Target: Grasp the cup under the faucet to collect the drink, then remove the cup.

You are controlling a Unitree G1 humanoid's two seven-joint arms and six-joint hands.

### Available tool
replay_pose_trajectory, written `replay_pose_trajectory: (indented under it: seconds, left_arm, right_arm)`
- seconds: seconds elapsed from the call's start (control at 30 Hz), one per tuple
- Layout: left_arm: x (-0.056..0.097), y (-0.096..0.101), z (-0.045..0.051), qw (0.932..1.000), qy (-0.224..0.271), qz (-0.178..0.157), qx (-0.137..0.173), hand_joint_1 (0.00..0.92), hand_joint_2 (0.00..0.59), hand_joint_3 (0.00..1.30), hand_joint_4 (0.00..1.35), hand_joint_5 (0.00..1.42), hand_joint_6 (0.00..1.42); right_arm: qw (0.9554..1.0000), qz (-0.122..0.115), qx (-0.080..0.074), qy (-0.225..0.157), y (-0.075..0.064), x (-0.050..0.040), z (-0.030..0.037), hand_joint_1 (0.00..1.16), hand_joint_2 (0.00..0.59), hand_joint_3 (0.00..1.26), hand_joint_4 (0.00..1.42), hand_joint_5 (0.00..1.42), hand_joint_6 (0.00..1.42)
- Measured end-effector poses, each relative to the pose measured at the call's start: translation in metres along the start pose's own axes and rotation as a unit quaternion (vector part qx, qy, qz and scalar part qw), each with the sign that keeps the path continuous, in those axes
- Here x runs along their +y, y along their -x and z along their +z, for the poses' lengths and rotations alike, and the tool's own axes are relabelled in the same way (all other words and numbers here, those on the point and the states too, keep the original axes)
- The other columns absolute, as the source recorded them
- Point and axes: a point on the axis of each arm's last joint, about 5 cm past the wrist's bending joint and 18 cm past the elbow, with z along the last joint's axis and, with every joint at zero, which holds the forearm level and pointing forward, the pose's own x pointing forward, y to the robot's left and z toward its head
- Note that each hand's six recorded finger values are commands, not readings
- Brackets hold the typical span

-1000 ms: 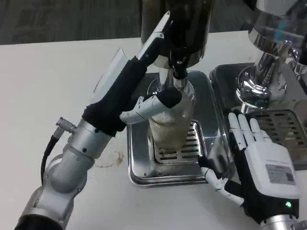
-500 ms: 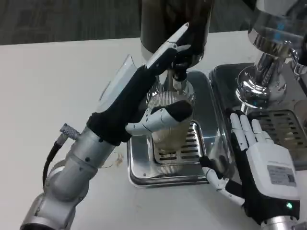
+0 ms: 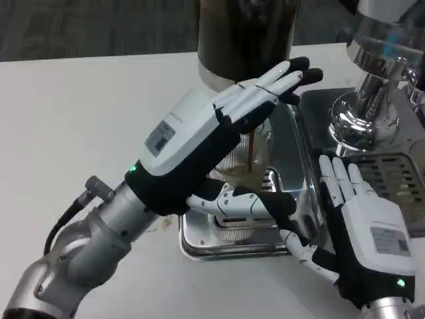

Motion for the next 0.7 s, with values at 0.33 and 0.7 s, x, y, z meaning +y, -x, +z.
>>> replay_pose_trajectory:
  seconds: [0.33, 0.7]
  left_arm:
    - [-0.001, 0.001, 0.0, 0.9999, -0.001, 0.01, 0.0, 0.0, 0.132, 0.12, 0.0, 0.27, 0.22]
    - [-0.002, 0.001, -0.0001, 0.9999, 0.001, 0.016, 0.002, 0.0, 0.136, 0.13, 0.0, 0.27, 0.23]
  right_arm:
    - [0.9941, 0.003, -0.011, -0.108, -0.008, -0.0051, -0.0017, 0.45, 0.263, 0.0, 0.0, 0.0, 0.18]
    - [0.9764, 0.077, -0.026, -0.2, -0.031, -0.0072, -0.0108, 0.56, 0.205, 0.0, 0.0, 0.0, 0.12]
